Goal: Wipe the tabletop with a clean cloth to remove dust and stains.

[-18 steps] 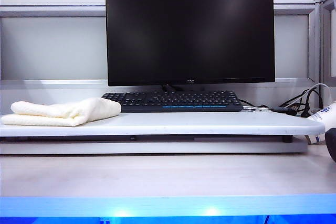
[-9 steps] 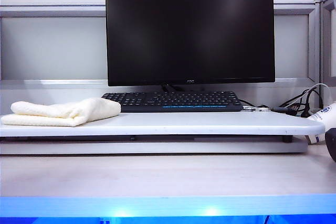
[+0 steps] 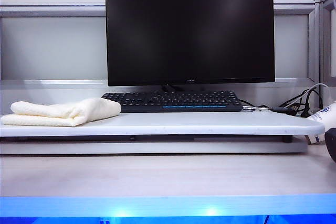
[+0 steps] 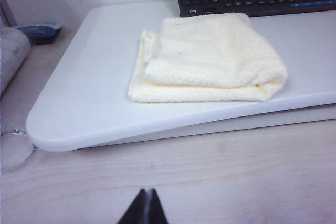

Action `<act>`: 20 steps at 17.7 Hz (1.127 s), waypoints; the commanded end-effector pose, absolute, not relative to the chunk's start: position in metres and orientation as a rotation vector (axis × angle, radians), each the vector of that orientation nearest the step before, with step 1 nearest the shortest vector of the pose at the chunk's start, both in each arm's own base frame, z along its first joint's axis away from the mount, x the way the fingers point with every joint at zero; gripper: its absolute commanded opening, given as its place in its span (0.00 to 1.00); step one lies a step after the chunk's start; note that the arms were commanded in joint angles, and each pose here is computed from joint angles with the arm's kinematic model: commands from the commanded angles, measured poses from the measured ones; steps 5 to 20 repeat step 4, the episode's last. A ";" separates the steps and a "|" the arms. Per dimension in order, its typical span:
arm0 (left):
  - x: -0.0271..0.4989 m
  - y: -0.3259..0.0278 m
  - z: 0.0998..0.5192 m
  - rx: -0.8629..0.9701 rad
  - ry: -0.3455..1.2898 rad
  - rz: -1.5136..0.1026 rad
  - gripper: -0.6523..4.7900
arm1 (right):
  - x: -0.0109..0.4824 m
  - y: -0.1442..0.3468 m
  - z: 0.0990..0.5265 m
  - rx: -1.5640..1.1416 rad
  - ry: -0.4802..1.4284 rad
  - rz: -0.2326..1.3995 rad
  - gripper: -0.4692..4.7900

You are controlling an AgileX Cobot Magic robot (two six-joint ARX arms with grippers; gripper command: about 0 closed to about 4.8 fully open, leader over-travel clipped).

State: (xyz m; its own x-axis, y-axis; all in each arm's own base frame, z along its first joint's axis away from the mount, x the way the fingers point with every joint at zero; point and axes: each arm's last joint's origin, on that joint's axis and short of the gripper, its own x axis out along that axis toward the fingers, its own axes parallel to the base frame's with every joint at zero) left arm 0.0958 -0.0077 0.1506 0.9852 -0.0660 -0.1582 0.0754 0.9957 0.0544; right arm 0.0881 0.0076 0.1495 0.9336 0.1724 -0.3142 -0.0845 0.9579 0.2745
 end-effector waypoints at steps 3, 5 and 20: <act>0.096 -0.008 0.148 0.062 0.181 -0.068 0.11 | 0.088 0.008 0.149 0.254 0.344 0.134 0.07; 0.096 -0.008 0.148 0.062 0.181 -0.068 0.11 | 0.088 0.008 0.149 0.254 0.344 0.134 0.07; 0.096 -0.008 0.148 0.062 0.181 -0.068 0.11 | 0.088 0.008 0.149 0.254 0.344 0.134 0.07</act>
